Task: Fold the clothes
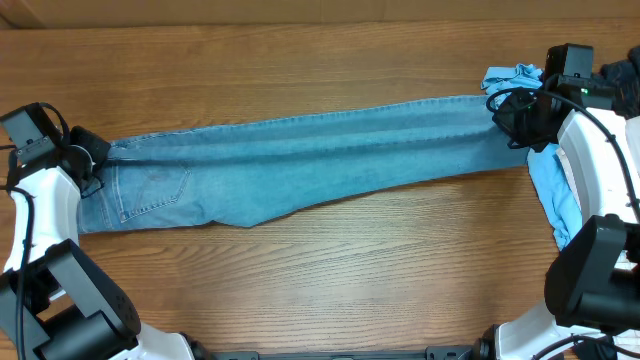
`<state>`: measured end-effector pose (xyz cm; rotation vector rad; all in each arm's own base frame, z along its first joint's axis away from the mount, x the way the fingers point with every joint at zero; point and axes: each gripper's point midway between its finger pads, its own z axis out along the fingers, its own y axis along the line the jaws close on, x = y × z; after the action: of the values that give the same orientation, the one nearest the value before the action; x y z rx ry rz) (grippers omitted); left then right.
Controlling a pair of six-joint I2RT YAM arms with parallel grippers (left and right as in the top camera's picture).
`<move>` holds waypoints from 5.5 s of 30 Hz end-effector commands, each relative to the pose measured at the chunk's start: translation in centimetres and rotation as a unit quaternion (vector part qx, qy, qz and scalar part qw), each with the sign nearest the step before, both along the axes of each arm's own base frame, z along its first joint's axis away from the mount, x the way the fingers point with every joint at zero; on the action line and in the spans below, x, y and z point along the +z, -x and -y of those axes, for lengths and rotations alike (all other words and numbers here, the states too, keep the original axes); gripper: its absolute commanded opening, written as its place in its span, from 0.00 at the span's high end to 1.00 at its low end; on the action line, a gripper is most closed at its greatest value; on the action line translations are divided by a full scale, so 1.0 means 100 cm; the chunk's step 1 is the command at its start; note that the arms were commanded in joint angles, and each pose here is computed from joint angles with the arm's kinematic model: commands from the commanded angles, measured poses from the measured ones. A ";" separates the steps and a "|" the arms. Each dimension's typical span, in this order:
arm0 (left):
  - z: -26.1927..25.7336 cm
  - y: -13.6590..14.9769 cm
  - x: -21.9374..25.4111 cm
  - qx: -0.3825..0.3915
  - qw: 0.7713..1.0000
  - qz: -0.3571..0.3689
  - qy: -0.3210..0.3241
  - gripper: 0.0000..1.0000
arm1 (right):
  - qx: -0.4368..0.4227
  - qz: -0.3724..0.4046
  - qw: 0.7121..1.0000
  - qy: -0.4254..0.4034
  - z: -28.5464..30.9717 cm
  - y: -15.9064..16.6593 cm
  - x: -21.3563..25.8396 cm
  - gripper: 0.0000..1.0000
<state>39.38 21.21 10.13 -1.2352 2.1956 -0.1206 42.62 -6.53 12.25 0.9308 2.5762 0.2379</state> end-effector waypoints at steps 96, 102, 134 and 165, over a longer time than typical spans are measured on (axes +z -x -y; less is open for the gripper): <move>0.017 0.111 -0.177 -0.004 0.967 -0.256 0.014 0.44 | -0.019 0.151 0.984 0.093 0.026 -0.113 -0.023 0.49; 0.009 0.125 -0.176 0.008 0.958 -0.287 -0.007 0.44 | 0.000 0.070 0.991 0.114 0.031 -0.082 -0.047 0.50; -0.009 0.147 -0.176 0.036 0.953 -0.300 0.009 0.44 | 0.161 0.096 0.980 0.061 -0.077 -0.105 -0.081 0.66; -0.018 0.143 -0.168 0.008 0.951 -0.310 -0.010 0.48 | 0.122 0.182 0.973 0.076 -0.023 -0.128 -0.014 0.29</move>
<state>31.93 24.64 -0.31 -1.3096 2.4324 0.2424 55.19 -0.70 4.66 0.4782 2.4213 0.3097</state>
